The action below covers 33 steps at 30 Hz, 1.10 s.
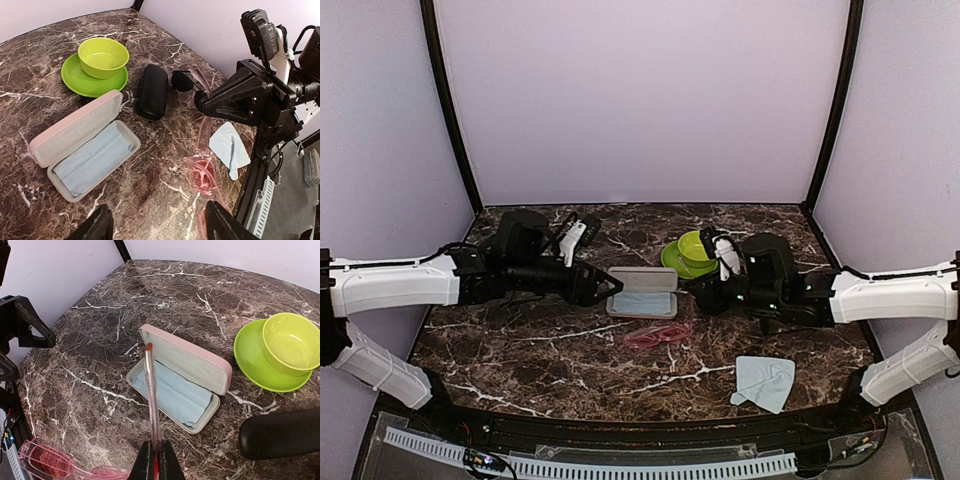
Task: Organize the sunglasses
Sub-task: Pick up the sunglasses from the center of the board, then fold the left temple of the sunglasses with the sunglasses.
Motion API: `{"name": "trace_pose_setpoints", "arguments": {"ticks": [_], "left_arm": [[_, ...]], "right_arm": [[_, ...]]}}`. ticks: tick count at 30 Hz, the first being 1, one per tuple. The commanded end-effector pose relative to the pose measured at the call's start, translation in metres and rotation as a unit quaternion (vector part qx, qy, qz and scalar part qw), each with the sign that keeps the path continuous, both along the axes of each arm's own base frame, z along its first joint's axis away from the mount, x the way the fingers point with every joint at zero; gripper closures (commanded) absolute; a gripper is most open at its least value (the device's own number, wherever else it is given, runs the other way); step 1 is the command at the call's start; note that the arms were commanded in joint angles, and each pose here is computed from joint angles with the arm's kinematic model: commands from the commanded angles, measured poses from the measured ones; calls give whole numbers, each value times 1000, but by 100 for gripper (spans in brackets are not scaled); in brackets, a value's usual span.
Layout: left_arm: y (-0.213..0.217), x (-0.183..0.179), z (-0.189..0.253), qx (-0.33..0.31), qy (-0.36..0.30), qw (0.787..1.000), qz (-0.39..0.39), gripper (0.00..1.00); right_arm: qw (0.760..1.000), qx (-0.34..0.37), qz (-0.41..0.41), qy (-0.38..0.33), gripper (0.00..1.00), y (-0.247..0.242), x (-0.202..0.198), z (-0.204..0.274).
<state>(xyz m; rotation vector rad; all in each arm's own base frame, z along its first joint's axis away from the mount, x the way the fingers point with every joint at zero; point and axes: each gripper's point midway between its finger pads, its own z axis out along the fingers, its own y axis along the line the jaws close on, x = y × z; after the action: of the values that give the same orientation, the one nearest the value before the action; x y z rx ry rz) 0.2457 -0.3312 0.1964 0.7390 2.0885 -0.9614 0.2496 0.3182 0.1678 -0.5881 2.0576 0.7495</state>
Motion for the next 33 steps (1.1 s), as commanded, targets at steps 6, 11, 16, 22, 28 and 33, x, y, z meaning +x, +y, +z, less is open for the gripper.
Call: {"name": "trace_pose_setpoints", "arguments": {"ticks": [6,11,16,22,28,33], "left_arm": [[-38,-26,11,2,14,999,-31,38],[-50,-33,-9,18,48,998,-45,43],[-57,-39,-23,37,71,995,-63,54],[-56,-40,-39,63,90,992,-61,52],[-51,-43,-37,46,102,993,-46,31],[-56,-56,-31,9,97,992,-85,16]], "right_arm": [[995,-15,-67,-71,100,-5,9,29],[994,-14,-78,-81,100,-3,7,32],[992,-17,-81,-91,100,-2,4,34],[991,-16,-87,-105,100,-3,1,37],[990,-26,-91,-107,100,-4,1,34],[990,-26,-82,-110,100,-1,-1,35]]}}
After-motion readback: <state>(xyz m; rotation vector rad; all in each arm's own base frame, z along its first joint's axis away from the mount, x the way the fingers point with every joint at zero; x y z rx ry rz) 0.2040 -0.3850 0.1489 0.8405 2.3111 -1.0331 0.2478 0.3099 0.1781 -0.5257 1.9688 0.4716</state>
